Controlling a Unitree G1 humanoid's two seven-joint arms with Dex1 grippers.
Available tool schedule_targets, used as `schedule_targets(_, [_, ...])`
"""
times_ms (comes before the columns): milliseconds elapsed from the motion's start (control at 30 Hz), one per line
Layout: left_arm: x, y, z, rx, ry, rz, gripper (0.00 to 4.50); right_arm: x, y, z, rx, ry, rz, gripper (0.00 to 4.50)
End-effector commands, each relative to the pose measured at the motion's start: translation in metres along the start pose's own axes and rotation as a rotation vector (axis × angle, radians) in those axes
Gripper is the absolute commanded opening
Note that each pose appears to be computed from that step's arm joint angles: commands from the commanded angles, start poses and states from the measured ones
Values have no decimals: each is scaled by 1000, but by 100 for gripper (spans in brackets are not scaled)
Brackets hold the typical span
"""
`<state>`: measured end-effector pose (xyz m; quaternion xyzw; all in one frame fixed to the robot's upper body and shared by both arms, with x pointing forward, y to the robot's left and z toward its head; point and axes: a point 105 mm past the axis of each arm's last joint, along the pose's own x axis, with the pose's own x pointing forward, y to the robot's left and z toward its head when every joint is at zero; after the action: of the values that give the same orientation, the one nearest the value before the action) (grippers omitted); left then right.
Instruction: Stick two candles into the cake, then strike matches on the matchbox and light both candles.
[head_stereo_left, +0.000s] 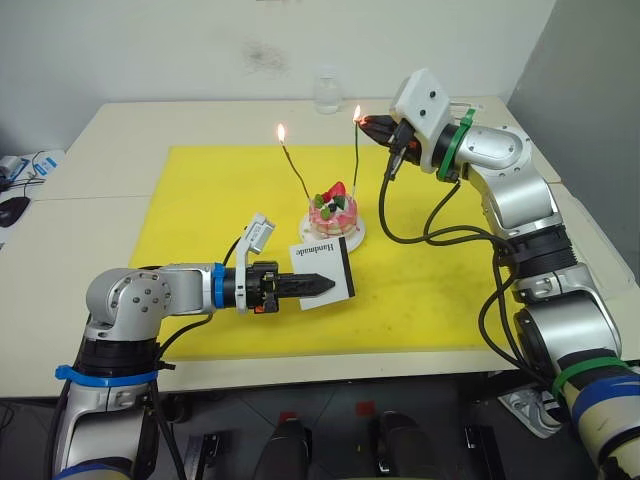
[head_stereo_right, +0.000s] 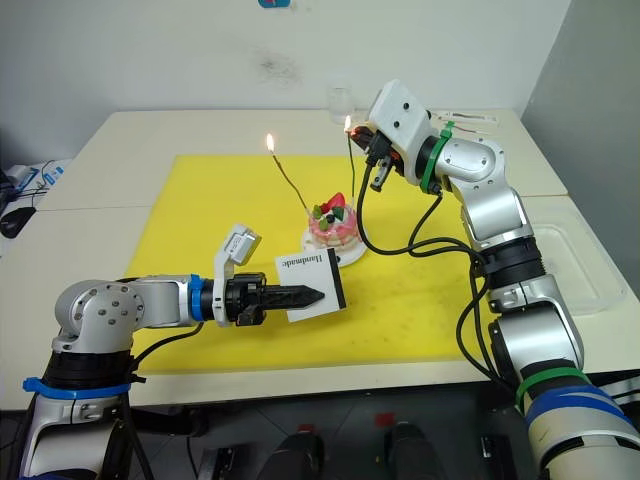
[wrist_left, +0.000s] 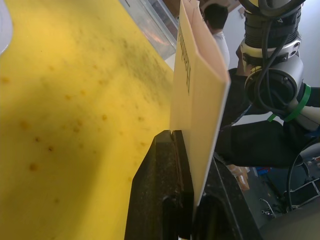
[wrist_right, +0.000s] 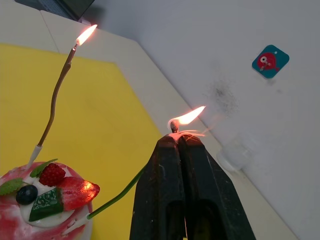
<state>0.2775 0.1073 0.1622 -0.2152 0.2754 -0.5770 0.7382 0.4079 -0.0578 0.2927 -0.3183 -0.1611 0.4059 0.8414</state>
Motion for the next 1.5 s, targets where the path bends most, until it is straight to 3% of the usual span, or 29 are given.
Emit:
schedule_targets(33, [0,-6,5,39,-7,-18,0,-2,-10,14,-25,-40,-30,2])
schedule_targets(1033, [1,-4,7,45,0,-22,0,-28,-1,8,-7,3,-21,2])
schedule_targets(1500, [0,-4,7,48,1,-21,0,-11,-10,22,-18,-47,-44,2])
